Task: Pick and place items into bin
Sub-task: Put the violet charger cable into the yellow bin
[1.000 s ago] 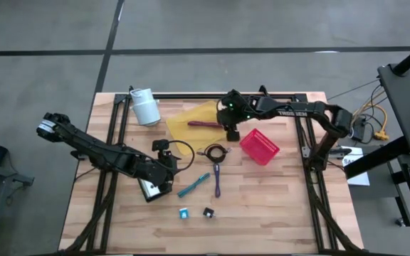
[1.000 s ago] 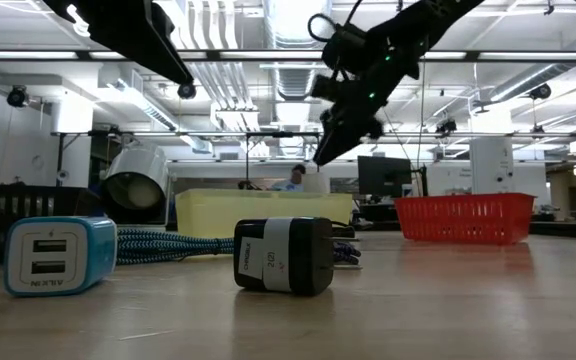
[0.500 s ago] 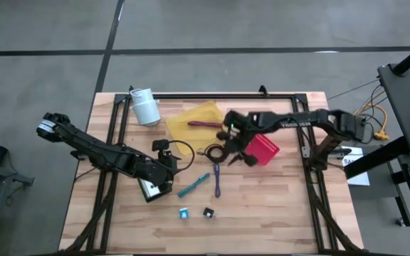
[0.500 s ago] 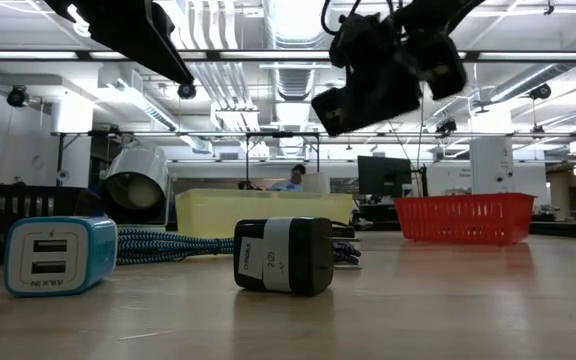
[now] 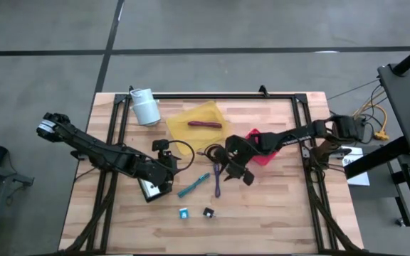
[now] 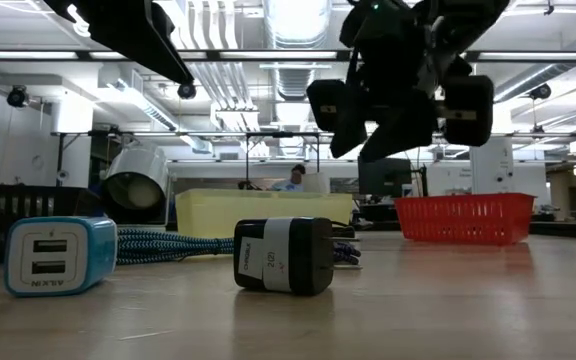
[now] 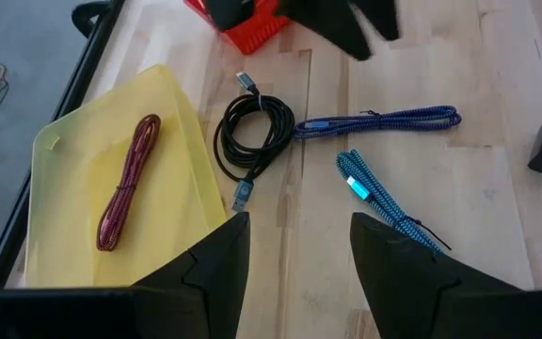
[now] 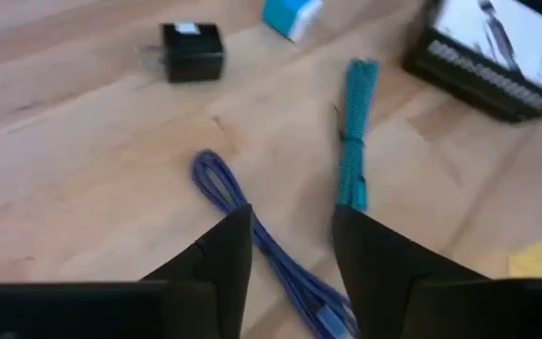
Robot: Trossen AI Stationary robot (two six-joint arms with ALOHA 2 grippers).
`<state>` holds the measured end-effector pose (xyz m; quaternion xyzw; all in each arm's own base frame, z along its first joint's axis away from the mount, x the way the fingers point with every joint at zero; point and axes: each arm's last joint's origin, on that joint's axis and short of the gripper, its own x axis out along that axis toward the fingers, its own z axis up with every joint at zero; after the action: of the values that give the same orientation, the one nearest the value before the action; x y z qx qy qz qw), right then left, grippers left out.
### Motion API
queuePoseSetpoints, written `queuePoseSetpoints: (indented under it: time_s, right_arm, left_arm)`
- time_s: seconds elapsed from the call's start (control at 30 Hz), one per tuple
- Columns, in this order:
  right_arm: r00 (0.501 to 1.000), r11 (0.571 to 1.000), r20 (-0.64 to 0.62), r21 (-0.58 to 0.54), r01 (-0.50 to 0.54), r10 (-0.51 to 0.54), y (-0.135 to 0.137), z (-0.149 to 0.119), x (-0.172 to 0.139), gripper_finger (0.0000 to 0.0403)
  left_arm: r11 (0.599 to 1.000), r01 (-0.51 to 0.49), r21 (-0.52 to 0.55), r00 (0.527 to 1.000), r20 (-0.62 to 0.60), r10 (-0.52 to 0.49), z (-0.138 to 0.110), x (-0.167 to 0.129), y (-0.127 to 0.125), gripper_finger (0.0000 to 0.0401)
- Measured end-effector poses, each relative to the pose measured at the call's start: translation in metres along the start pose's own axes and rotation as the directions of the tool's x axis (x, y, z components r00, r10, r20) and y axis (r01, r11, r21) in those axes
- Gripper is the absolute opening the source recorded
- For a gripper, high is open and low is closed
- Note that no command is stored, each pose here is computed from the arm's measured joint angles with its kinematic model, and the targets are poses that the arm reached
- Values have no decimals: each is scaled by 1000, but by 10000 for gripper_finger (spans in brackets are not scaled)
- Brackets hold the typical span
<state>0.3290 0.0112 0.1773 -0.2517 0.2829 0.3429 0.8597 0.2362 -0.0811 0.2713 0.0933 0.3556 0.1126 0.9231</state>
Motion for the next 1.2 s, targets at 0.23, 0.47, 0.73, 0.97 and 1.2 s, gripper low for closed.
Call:
queuePoseSetpoints:
  time_s: [0.23, 0.47, 0.73, 0.97, 1.2]
  right_arm:
    - [998, 997, 8, -55, -56, 57, 15, 7, 22, 186]
    - [995, 992, -5, -84, -99, 99, 19, 2, 46, 198]
    - [992, 990, -30, -61, -124, 123, 14, -4, 65, 194]
    - [985, 988, -69, 2, -156, 156, 6, -8, 82, 186]
    - [952, 963, -155, 90, -254, 266, -3, -10, 96, 172]
  left_arm:
    - [1000, 0, 2, 1000, -2, 0, 0, 0, 0, 169]
    - [1000, 0, 1, 1000, -1, 0, 0, 0, 0, 169]
    - [1000, 1, -3, 1000, 4, -1, 0, 0, 0, 169]
    - [1000, 2, -5, 1000, 9, -2, 1, 0, 0, 169]
    - [1000, 1, -2, 1000, 5, -1, -1, 1, -1, 169]
